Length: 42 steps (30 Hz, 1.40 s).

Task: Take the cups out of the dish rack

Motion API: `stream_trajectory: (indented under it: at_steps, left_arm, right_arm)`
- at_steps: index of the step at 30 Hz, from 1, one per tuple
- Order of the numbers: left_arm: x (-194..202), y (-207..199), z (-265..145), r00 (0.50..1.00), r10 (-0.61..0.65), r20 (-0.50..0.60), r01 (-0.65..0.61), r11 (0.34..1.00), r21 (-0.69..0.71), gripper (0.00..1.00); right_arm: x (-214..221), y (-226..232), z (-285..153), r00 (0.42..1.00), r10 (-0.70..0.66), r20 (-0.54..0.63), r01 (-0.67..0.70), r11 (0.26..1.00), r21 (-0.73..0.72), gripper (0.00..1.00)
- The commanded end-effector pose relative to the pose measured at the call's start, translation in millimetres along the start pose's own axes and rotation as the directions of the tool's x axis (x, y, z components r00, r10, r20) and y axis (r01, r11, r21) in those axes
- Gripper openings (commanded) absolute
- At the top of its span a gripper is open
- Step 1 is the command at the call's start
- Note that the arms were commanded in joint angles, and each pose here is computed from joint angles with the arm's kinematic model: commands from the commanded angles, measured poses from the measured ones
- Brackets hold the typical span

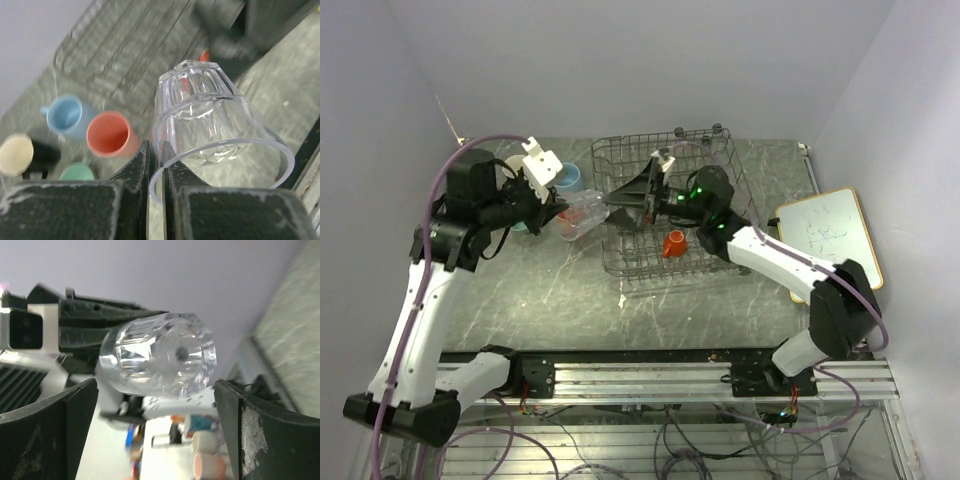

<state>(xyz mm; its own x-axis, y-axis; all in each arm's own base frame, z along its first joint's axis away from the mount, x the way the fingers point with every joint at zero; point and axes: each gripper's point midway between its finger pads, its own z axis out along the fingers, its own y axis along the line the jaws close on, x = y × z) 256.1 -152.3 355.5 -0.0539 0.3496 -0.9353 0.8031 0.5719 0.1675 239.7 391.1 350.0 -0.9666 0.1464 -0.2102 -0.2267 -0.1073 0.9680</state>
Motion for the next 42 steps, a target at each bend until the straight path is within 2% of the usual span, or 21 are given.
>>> stream_trajectory:
  at_steps: [1,3,5,8,10,13,16,21,24,30,36,39,42]
  left_arm:
    - [69,28,-3,0.949,-0.061,-0.31,0.02,0.991,-0.132,0.07]
    - [102,34,-5,0.901,-0.074,-0.428,0.01,0.989,-0.151,0.07]
    - [134,41,-7,0.839,-0.088,-0.537,-0.01,0.984,-0.176,0.07]
    - [177,45,-9,0.737,-0.122,-0.664,-0.012,0.981,-0.193,0.07]
    - [200,46,-9,0.671,-0.148,-0.727,0.002,0.98,-0.198,0.07]
    - [224,46,-4,0.605,-0.183,-0.775,0.027,0.977,-0.21,0.07]
    - [242,50,-1,0.573,-0.192,-0.797,0.013,0.974,-0.226,0.07]
    - [271,68,1,0.503,-0.19,-0.843,-0.06,0.965,-0.254,0.07]
    - [283,79,1,0.481,-0.219,-0.849,-0.052,0.96,-0.277,0.07]
    - [283,94,11,0.507,-0.289,-0.812,0.013,0.944,-0.328,0.07]
    - [283,81,27,0.527,-0.32,-0.788,0.117,0.945,-0.305,0.07]
    - [286,77,30,0.521,-0.327,-0.789,0.142,0.944,-0.297,0.11]
    - [290,76,29,0.51,-0.327,-0.796,0.146,0.945,-0.294,0.17]
  right_arm:
    - [-44,-64,-51,0.972,-0.156,0.173,0.078,0.917,0.39,1.0]
    - [-59,-83,-75,0.948,-0.243,0.208,0.093,0.832,0.547,1.0]
    - [-68,-104,-101,0.926,-0.31,0.214,0.08,0.717,0.693,1.0]
    - [-78,-117,-128,0.91,-0.362,0.202,0.061,0.597,0.8,1.0]
    - [-81,-119,-139,0.905,-0.379,0.195,0.056,0.558,0.828,1.0]
    - [-85,-120,-152,0.893,-0.408,0.19,0.055,0.517,0.854,1.0]
    - [-88,-124,-163,0.885,-0.431,0.175,0.053,0.466,0.883,1.0]
    - [-89,-147,-191,0.876,-0.468,0.116,0.046,0.32,0.946,1.0]
    - [-84,-165,-203,0.883,-0.463,0.083,0.044,0.257,0.966,1.0]
    - [-78,-188,-208,0.898,-0.438,0.036,0.057,0.198,0.979,1.0]
    - [-76,-204,-201,0.909,-0.416,-0.016,0.092,0.164,0.982,1.0]
    - [-75,-213,-198,0.914,-0.403,-0.042,0.107,0.142,0.984,1.0]
    - [-76,-222,-199,0.913,-0.401,-0.075,0.12,0.087,0.989,1.0]
